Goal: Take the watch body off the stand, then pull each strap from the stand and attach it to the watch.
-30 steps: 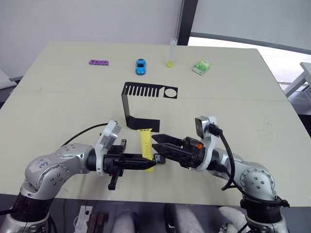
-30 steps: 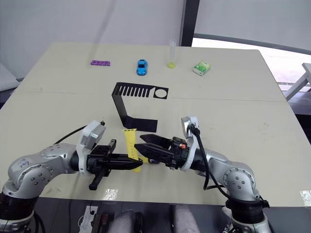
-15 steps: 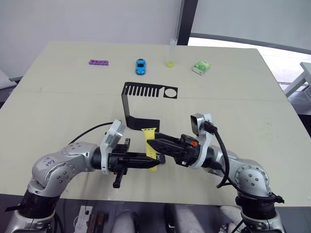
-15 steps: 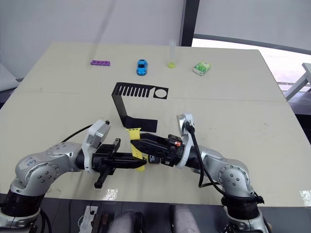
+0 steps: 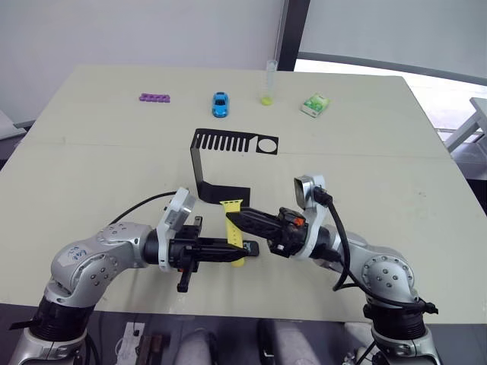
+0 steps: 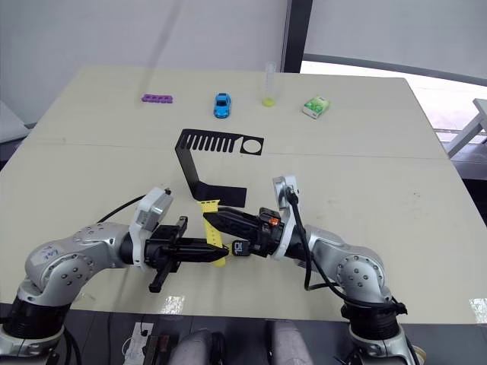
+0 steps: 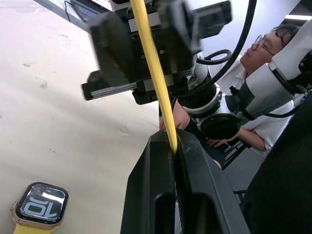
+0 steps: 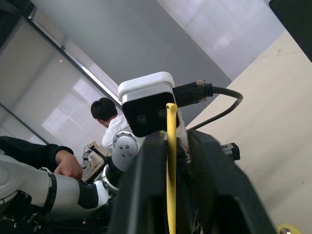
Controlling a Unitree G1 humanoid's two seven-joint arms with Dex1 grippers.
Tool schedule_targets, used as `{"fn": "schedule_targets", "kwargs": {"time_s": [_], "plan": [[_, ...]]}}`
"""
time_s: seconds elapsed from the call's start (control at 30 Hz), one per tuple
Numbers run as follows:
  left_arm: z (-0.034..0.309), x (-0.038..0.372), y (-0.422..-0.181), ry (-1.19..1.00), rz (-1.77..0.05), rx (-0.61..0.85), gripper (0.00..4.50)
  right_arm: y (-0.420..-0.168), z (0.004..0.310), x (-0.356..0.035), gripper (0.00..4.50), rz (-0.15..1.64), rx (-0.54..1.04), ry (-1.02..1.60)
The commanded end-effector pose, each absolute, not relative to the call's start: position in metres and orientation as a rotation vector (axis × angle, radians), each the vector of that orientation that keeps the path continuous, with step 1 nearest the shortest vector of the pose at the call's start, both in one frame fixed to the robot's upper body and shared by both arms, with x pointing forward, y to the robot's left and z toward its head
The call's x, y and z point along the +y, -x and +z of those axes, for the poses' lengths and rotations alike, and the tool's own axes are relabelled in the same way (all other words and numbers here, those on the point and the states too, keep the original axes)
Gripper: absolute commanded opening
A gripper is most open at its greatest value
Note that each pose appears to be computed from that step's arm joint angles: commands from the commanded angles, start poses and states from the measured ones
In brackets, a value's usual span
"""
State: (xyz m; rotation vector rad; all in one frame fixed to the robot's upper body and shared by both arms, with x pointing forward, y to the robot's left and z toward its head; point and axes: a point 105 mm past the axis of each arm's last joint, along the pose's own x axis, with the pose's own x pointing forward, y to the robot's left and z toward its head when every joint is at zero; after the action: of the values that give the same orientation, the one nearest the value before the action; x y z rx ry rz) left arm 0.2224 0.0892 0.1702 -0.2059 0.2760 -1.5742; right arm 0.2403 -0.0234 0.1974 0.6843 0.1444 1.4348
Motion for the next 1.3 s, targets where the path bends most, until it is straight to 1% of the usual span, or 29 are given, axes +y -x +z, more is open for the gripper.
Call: {"fn": "schedule_targets", "kwargs": {"time_s": [0.03,0.9,1.0,1.3], "plan": [[0.1735,0.0866,-0.2176,0.188,-1.602,0.248,0.00,-0.2370,0.2066,-0.0222,0.90,1.459,0.103,-0.689],[0.1711,0.0836,-0.2166,0.204,-1.587,0.225,0.00,-0.2376,0.2083,-0.0222,0.90,1.466,0.090,-0.727],[0.1724,0.0827,-0.2168,0.211,-1.584,0.215,0.00,-0.2370,0.2081,-0.0223,0.03,1.467,0.091,-0.727],[0.1737,0.0823,-0.2171,0.220,-1.581,0.203,0.00,-0.2360,0.2050,-0.0229,0.03,1.467,0.106,-0.729]]}}
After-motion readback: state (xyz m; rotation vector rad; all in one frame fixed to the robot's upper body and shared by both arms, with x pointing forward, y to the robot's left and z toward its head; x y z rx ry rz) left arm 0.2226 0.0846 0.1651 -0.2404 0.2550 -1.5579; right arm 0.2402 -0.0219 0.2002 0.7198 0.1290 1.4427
